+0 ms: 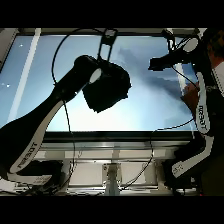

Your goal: Fold the clothes and pants, and hang the long-sleeved shirts on hangers.

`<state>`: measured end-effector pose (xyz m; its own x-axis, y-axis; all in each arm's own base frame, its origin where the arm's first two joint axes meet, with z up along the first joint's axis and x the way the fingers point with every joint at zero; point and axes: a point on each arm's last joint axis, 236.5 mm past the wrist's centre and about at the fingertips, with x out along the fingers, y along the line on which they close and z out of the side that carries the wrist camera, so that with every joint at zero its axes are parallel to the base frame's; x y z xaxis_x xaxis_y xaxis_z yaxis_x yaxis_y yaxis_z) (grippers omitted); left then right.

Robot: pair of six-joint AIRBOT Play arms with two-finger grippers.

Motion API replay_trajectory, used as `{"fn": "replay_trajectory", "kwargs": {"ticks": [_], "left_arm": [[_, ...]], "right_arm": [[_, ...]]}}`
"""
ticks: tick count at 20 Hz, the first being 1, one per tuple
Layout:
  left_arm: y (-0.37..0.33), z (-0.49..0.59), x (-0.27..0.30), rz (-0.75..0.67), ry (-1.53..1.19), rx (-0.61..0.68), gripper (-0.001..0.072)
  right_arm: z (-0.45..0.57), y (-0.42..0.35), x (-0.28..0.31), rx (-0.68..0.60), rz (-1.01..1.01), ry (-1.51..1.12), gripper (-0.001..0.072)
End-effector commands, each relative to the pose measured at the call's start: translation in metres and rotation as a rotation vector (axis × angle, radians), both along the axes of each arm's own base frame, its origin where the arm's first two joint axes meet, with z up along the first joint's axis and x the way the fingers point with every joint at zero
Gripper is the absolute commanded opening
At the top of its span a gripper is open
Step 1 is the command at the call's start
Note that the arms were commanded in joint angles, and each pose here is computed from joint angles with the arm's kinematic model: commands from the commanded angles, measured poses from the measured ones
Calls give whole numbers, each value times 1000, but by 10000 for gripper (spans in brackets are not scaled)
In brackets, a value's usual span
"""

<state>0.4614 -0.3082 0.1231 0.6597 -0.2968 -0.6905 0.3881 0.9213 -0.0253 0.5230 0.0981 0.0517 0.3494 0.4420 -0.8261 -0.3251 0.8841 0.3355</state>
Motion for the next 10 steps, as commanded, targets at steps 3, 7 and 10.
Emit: {"fn": "replay_trajectory", "kwargs": {"ticks": [3,7,10], "left_arm": [[66,-74,49,190,93,104,18],[42,-121,38,145,165,145,18],[1,-140,12,72,233,108,18]], "right_arm": [[0,4,-6,11,21,20,30],[-1,5,-8,11,26,30,30],[-2,5,-10,11,29,37,30]]}}
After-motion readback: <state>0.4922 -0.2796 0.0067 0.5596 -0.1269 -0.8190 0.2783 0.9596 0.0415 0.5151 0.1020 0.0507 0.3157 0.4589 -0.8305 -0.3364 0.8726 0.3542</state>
